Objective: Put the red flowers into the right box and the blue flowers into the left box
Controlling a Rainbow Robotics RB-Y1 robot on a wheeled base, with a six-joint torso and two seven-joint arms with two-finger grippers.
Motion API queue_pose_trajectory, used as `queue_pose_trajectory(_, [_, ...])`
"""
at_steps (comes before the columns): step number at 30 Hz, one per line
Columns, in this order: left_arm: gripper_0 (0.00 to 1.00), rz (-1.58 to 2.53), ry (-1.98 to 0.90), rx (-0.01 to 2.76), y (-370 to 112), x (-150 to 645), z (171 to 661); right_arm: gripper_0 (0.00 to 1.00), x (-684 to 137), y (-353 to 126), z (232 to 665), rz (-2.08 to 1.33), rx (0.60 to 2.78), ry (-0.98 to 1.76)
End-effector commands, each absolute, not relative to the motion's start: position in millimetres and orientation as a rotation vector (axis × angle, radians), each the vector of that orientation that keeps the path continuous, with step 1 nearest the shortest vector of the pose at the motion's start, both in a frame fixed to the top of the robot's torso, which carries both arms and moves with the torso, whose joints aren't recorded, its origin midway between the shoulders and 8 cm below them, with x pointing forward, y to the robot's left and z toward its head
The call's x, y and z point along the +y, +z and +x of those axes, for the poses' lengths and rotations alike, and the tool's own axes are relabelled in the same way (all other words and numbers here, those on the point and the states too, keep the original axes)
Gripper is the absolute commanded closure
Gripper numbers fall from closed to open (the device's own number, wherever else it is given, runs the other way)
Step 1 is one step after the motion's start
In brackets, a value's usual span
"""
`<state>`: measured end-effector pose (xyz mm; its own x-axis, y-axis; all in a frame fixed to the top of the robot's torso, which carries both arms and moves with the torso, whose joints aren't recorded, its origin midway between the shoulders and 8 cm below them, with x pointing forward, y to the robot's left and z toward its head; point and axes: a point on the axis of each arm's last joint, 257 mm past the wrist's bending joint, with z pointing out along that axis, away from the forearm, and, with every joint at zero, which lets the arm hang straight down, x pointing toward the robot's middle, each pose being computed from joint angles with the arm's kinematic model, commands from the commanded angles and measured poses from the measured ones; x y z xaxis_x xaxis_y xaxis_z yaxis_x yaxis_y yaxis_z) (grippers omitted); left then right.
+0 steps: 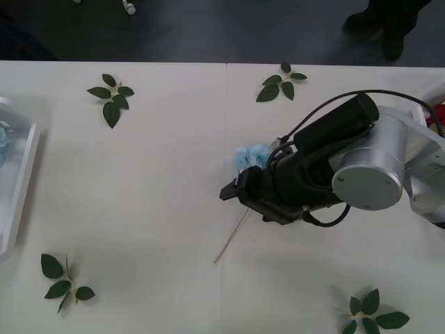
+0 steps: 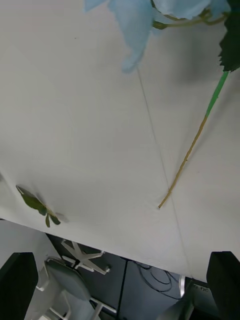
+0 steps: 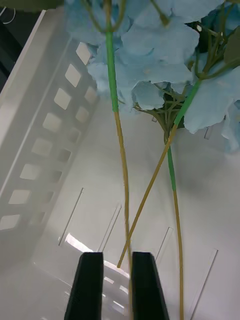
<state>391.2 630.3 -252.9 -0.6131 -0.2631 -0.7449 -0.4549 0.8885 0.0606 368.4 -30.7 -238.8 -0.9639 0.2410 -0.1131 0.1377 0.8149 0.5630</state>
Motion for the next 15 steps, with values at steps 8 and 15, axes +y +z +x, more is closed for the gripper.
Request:
queue_pose_trajectory(8, [0.00, -0.526, 0.289, 2.207, -230, 629, 399, 0.00, -23, -268, 393, 0.525, 2.756, 0.829])
queue_pose_trajectory(15, [0.00, -0.464, 0.217, 2.163, -208, 604, 399, 0.00, -32, -287, 402, 0.563, 2.734, 0.749])
